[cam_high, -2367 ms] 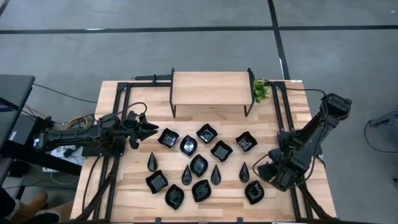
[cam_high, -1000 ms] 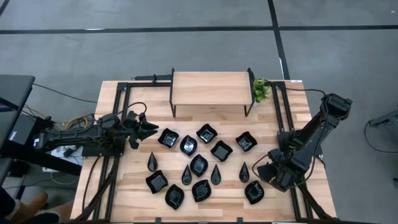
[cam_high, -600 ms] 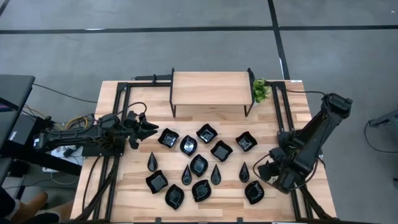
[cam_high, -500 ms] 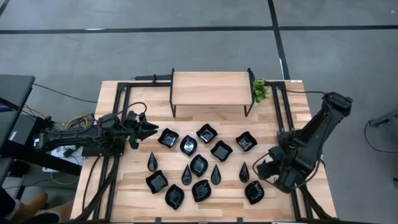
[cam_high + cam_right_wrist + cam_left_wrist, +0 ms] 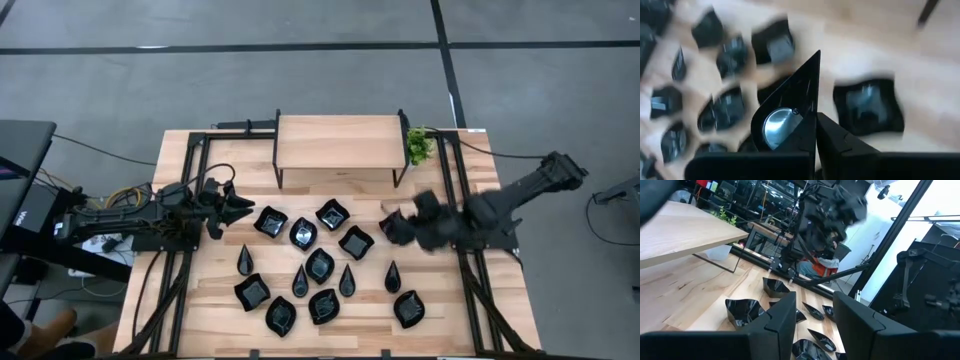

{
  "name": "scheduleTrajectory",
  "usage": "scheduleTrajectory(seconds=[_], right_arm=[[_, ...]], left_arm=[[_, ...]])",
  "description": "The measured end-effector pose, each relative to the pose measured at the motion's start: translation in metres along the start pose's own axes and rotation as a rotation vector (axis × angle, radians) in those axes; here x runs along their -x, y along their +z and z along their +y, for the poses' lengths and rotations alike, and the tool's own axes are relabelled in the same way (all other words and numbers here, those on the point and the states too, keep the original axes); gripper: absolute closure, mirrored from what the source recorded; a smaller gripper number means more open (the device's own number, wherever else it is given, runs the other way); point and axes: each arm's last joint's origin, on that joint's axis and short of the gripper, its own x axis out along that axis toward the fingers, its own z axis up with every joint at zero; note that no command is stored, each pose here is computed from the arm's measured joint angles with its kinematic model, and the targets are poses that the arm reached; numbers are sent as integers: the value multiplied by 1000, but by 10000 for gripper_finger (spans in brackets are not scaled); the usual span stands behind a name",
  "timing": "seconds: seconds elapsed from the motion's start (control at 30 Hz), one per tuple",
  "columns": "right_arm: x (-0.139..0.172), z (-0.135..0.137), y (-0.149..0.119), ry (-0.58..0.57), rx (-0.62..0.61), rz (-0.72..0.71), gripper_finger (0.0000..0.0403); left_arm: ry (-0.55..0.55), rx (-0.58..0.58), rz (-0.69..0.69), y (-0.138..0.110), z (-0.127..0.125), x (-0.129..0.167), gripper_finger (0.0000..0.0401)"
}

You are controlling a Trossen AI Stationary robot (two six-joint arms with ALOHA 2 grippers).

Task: Pick & Place Mini shaped plates
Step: Put the black drop shaped plate on the shelf

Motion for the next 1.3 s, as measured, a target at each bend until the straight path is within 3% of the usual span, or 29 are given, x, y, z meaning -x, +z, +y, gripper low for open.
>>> scheduleTrajectory(seconds=[0.27, 0.53, 0.87, 1.07, 1.3], right_arm=[[9, 0, 85, -66, 135, -126, 403], [9, -11, 153, -103, 294, -182, 403], [-17, -29, 198, -103, 358, -115, 403], [-37, -46, 224, -31, 305, -23, 403], [-71, -73, 251, -30, 258, 100, 403]], left_arm=[[-1, -1, -3, 0, 0, 0, 270], [-5, -3, -10, 1, 0, 0, 270], [-7, -4, -13, 1, -1, 0, 270], [-9, -4, -17, 2, -1, 0, 270], [-9, -3, -18, 2, -1, 0, 270]])
